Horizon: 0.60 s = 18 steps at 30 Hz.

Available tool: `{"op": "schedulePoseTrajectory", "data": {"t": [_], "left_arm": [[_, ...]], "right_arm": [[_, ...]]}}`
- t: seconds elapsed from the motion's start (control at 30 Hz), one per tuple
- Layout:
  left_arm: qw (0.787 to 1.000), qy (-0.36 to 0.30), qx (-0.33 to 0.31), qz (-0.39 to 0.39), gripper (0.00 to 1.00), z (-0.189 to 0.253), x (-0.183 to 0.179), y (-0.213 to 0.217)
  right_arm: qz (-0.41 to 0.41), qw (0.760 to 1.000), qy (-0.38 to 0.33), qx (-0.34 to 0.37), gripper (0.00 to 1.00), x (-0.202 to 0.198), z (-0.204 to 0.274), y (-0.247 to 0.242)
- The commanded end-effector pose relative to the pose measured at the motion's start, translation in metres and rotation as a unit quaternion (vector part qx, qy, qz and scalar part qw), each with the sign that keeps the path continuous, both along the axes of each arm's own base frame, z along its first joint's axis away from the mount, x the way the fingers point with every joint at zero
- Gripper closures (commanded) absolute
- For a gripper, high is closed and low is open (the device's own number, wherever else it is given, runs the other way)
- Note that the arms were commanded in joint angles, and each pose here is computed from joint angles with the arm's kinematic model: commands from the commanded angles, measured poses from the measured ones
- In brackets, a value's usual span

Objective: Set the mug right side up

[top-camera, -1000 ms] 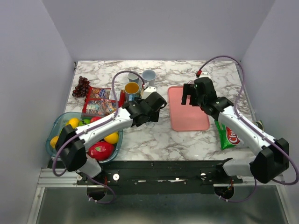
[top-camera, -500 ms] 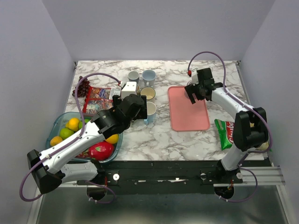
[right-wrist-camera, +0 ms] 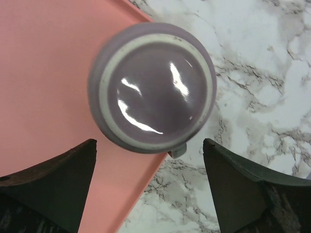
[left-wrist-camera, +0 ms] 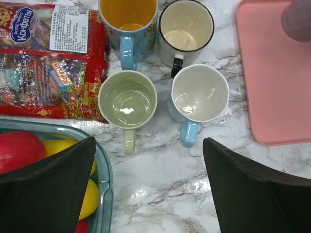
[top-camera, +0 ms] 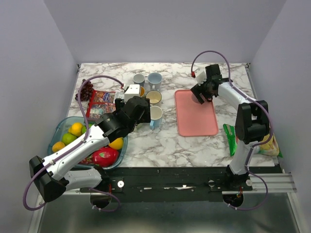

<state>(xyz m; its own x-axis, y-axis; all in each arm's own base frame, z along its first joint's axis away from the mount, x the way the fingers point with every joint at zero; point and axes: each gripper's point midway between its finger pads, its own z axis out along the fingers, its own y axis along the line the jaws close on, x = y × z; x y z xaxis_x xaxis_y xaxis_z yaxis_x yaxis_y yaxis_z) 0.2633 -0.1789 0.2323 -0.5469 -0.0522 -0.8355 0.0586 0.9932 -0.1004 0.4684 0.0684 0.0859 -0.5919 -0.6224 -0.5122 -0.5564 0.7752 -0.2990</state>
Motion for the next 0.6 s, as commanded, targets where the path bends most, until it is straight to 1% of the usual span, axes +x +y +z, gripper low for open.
{"op": "schedulePoseTrajectory", "data": {"t": [0.0,0.03,0.2,0.23,0.3,0.4,0.43,0.5,0.53,0.57], "left_arm": [[1.000,-0.001,-0.004,0.002,0.01,0.001,0.003,0.001],[1.000,0.000,-0.004,0.003,0.01,0.001,0.003,0.001],[1.000,0.006,-0.007,0.004,0.01,-0.004,0.003,0.004],[1.000,0.007,-0.008,0.002,0.01,-0.005,0.003,0.004],[1.000,0.008,-0.011,0.004,0.01,-0.007,0.003,0.005],[1.000,0.009,-0.016,0.003,0.01,-0.008,0.003,0.006],[1.000,0.010,-0.018,0.003,0.01,-0.008,0.002,0.006],[1.000,0.011,-0.019,0.003,0.01,-0.010,0.002,0.008],[1.000,0.012,-0.018,0.005,0.01,-0.011,0.002,0.009],[1.000,0.012,-0.021,0.005,0.01,-0.010,0.002,0.009]], "right_arm": [[0.056,0.995,0.069,0.040,0.07,-0.016,-0.013,0.022],[0.063,0.993,0.090,0.050,0.08,-0.022,-0.018,0.026],[0.051,0.991,0.102,0.067,0.12,-0.026,-0.018,0.030],[0.048,0.991,0.101,0.068,0.15,-0.026,-0.017,0.030],[0.038,0.992,0.103,0.069,0.17,-0.029,-0.017,0.029],[0.026,0.993,0.094,0.063,0.27,-0.026,-0.019,0.025],[0.021,0.994,0.090,0.058,0.33,-0.025,-0.022,0.023],[0.013,0.994,0.088,0.056,0.38,-0.024,-0.023,0.021],[0.008,0.995,0.083,0.052,0.43,-0.022,-0.024,0.019],[0.005,0.995,0.081,0.053,0.46,-0.022,-0.024,0.019]]}}
